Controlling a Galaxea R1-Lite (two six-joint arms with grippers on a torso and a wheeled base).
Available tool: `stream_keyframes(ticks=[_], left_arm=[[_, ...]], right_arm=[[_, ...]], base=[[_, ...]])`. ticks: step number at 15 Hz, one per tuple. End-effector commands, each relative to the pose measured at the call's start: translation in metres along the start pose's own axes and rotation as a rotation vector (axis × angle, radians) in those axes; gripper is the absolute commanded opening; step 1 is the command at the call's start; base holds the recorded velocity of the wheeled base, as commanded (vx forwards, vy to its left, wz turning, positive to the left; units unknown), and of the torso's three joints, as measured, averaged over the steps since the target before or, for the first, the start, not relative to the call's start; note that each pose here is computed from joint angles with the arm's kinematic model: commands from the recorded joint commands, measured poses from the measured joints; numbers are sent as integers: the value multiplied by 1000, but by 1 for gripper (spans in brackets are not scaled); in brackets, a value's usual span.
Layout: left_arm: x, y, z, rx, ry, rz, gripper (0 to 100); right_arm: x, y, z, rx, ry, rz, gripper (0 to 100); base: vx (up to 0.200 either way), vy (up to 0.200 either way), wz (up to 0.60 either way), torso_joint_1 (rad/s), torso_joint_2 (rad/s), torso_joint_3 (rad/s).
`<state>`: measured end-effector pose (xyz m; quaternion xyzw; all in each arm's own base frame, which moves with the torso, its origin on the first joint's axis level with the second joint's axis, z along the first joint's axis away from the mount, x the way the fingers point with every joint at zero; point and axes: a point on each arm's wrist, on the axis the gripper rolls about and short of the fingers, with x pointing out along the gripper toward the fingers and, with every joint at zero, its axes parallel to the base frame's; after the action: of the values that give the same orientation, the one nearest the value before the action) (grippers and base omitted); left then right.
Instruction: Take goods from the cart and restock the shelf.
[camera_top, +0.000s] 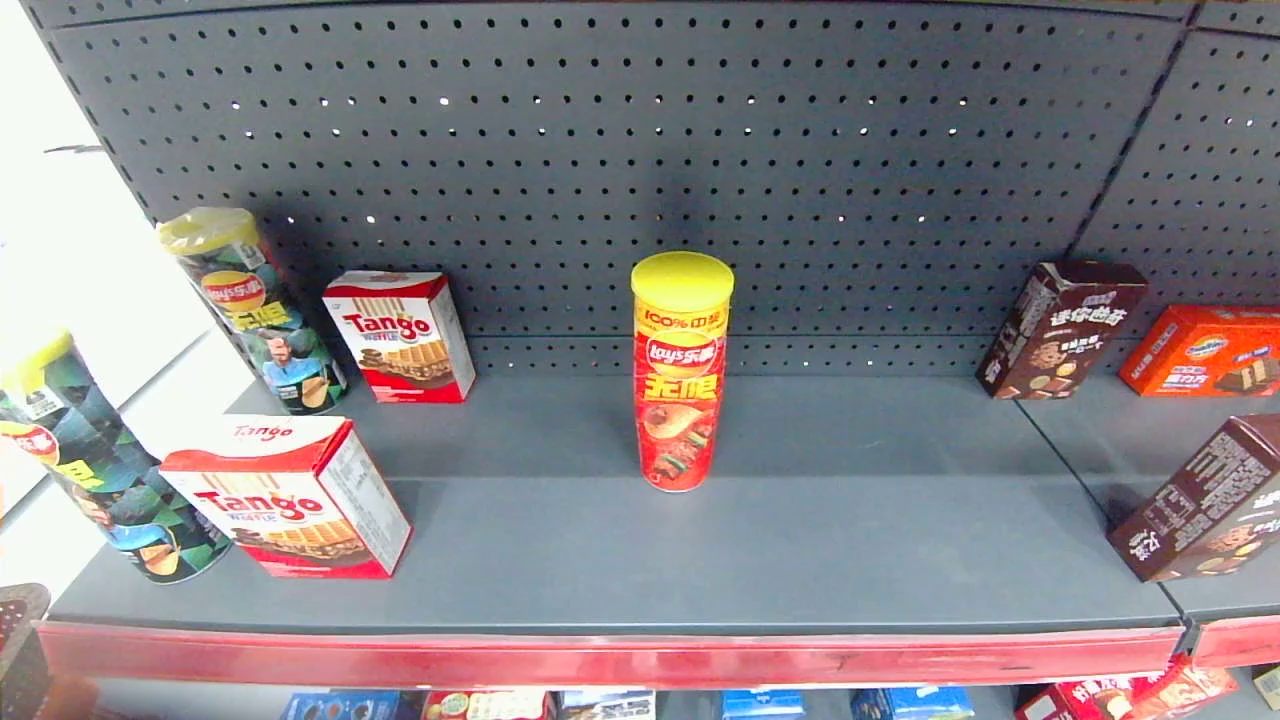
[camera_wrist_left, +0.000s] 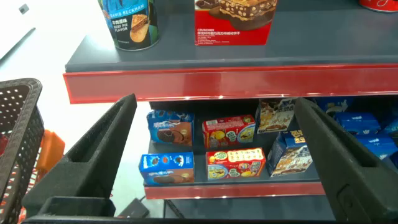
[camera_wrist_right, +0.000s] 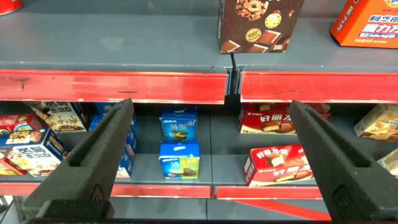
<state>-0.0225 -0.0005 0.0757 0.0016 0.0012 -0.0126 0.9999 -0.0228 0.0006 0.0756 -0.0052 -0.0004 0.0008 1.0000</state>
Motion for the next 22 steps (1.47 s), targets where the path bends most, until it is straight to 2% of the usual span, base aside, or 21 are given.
stream_keyframes(ticks=[1,8,20,22], left_arm=[[0,0,0,0,1,1,100],[0,0,0,0,1,1,100],[0,0,0,0,1,1,100],[0,0,0,0,1,1,100]], right_arm=[[0,0,0,0,1,0,100],[0,0,0,0,1,0,100],[0,0,0,4,1,-3,100],[0,0,0,4,1,-3,100]], base=[[0,0,0,0,0,0],[0,0,0,0,0,0],[0,0,600,4,4,3],[0,0,0,0,0,0]])
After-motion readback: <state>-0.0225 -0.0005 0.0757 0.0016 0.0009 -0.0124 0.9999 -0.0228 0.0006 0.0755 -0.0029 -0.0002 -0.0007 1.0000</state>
